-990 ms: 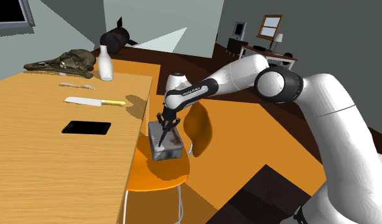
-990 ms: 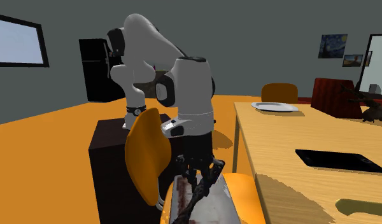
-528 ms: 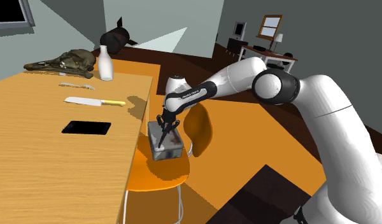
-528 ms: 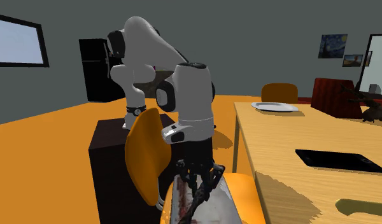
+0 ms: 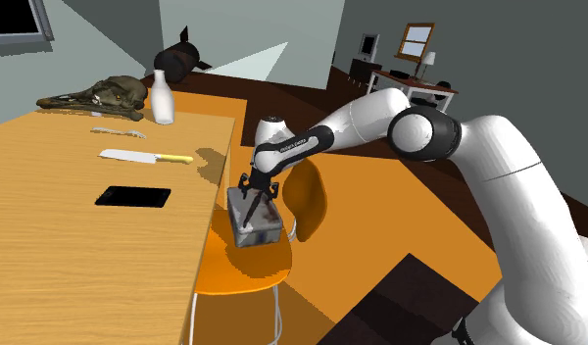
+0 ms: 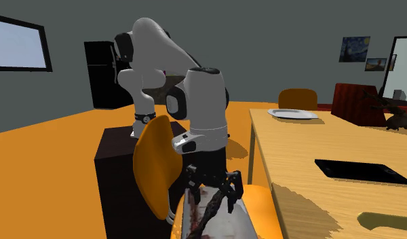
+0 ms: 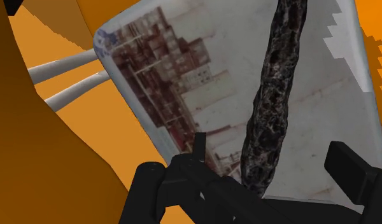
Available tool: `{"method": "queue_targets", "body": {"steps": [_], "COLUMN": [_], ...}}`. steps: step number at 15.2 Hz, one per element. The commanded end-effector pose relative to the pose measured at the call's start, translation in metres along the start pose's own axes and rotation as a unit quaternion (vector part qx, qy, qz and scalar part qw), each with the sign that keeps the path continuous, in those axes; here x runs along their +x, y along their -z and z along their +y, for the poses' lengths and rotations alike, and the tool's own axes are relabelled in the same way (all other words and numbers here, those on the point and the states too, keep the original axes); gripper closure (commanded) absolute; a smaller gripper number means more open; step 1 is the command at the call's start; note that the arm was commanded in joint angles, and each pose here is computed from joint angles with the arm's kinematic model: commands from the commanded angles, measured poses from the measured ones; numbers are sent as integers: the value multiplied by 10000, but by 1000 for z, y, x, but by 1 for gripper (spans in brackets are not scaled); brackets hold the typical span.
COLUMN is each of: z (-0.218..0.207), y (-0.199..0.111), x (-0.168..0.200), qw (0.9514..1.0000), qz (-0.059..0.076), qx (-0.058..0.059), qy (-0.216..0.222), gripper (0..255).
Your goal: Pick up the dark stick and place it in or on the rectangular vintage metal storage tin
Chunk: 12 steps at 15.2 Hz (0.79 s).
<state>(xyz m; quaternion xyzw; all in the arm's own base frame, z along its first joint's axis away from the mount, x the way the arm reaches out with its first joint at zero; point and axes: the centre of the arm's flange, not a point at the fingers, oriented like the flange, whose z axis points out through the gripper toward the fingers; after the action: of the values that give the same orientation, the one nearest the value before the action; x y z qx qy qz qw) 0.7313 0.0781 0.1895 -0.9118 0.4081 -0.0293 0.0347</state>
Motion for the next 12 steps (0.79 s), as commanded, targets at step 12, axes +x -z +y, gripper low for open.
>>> {"method": "queue_targets", "body": {"steps": [12], "z": [0], "y": [50], "x": [0], "qw": [10000], "qz": [0], "qx": [0], "qy": [0], "gripper": [0]}}
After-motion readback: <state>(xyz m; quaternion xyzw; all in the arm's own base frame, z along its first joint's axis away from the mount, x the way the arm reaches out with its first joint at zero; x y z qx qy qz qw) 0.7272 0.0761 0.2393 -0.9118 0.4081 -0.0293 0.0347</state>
